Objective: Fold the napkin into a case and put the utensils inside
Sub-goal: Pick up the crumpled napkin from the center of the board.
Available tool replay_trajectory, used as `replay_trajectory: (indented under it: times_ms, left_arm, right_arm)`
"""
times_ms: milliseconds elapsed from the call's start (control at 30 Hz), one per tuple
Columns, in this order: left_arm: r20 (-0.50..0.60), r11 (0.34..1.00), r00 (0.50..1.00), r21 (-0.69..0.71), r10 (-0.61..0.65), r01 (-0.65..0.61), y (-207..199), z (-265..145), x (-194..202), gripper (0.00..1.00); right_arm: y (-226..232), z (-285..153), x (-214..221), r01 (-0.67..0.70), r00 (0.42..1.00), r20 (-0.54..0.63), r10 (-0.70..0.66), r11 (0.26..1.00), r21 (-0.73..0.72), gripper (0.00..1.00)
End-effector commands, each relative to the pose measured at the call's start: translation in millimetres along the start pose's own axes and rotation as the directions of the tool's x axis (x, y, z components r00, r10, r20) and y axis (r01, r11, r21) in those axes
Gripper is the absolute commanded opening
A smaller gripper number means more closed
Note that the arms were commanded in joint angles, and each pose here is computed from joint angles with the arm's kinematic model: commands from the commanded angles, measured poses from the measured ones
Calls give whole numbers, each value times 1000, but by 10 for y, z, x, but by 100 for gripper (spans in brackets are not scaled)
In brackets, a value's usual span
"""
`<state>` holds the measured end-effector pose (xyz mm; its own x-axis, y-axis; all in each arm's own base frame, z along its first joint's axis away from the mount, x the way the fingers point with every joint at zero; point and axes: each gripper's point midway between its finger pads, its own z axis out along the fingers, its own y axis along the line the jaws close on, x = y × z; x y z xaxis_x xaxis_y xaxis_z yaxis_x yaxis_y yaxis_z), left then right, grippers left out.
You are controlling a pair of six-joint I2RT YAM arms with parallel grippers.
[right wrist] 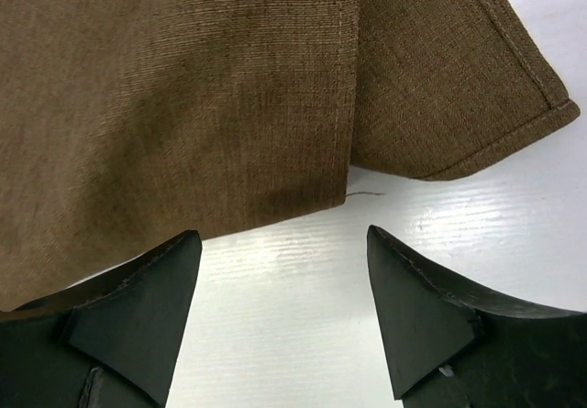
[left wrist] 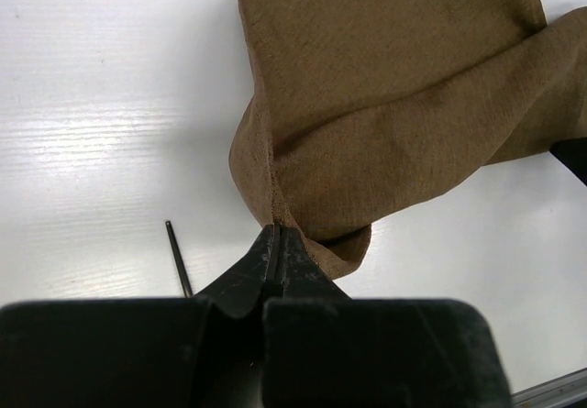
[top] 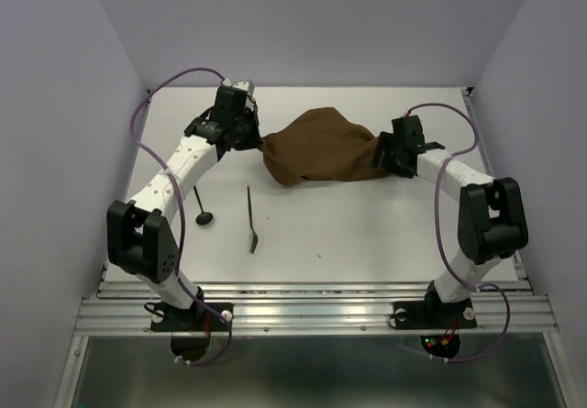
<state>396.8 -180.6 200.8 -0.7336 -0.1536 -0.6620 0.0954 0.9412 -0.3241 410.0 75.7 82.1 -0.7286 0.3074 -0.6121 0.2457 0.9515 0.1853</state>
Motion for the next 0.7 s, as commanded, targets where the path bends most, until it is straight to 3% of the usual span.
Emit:
replay_trajectory:
  times_ms: [0,100,233,267,333,367,400,667]
  left_arm:
    - [79,999,996,32,33,-36,-100,-182,-187,0]
    - [77,999,997,30,31,-34,-91,-194,-171,0]
    - [82,999,996,25,30,-32,-67,-221,-159,0]
    - [81,999,996,20,31,-33,-62,-218,-150,0]
    - [81,999,996,7,33,-34,-37,-224,-159,0]
    - [84,999,996,5,34,-35,-43,-243,-174,0]
    - [88,999,995,3,36,-36,-44,-252,-190,0]
    - [171,999,985,-36,-5,11,112,-414,-605,0]
  right_arm:
    - [-43,200,-74,11,999,34,-12,999,31,78]
    - [-40,291,-83,12,999,30,-13,999,41,77]
    - [20,406,-121,13,999,30,-13,1000,3,64]
    - [43,401,-134,12,999,31,-12,1000,-8,48]
    - [103,330,-233,8,999,48,-7,1000,-28,27]
    - [145,178,-372,-2,996,92,7,999,-47,9]
    - [155,88,-435,-8,993,115,14,999,-53,3]
    - [232,-1121,-1302,26,930,367,6,996,-83,1]
